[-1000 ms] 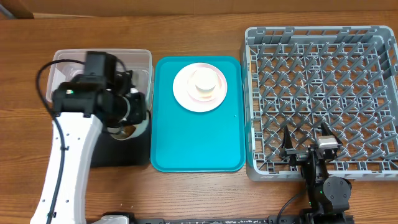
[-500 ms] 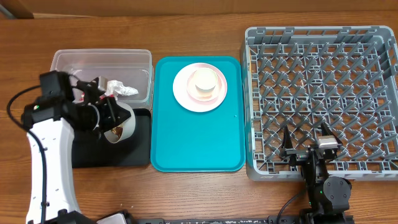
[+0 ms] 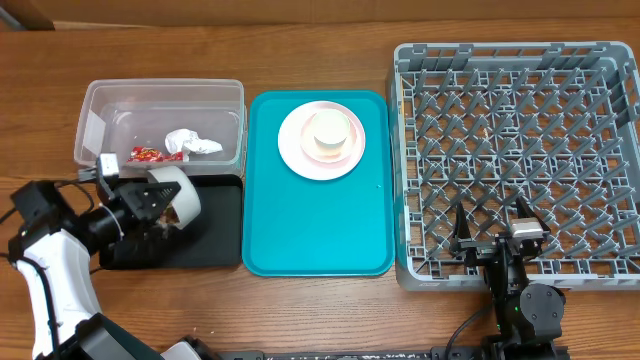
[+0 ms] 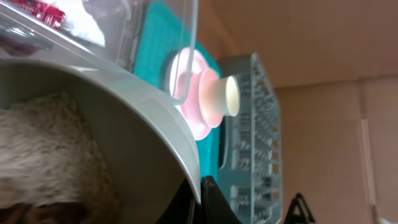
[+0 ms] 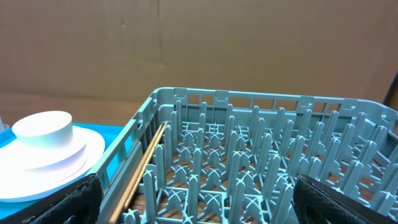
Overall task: Sort waste into correct bins and load items into the dishwasher
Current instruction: 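Tilt the bowl with the left gripper to dump rice onto the black tray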
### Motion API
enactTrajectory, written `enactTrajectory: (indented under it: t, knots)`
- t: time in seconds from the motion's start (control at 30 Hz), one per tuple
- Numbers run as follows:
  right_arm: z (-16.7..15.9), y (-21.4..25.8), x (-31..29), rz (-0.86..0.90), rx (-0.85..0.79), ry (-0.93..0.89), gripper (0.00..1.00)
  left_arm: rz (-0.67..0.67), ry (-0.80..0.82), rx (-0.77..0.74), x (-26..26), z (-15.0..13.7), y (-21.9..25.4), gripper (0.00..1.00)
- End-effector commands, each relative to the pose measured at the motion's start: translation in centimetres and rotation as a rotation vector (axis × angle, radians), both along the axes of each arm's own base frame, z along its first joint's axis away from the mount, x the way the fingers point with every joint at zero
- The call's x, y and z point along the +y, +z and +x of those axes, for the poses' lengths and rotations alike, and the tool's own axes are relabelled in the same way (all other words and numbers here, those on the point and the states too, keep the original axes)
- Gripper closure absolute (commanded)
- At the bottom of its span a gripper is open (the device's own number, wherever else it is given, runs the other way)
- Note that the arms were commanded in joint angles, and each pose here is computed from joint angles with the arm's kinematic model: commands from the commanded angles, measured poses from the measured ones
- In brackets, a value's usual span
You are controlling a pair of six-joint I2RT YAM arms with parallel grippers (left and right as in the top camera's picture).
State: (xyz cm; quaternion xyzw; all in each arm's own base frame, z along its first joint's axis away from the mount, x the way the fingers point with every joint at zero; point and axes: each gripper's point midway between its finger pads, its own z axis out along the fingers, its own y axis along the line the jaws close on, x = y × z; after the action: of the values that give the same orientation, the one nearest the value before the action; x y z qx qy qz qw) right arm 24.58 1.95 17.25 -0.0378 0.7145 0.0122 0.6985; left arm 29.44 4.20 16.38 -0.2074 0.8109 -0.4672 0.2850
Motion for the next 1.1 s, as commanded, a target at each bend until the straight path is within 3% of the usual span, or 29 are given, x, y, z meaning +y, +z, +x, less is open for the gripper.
enactTrajectory:
  t: [0.0, 0.5, 1.07]
  knots:
    - [0.0, -0.1, 0.2, 0.0, -0.006, 0.008, 0.0, -0.128, 0.012, -0.142, 0.3, -0.5, 2.1, 0.96]
    - [0.0, -0.1, 0.2, 0.0, -0.006, 0.008, 0.0, -0.164, 0.03, -0.177, 0.8, -0.6, 2.8, 0.96]
    - [0.0, -0.1, 0.2, 0.0, -0.006, 0.008, 0.0, -0.171, -0.083, -0.201, -2.1, 0.4, 3.3, 0.96]
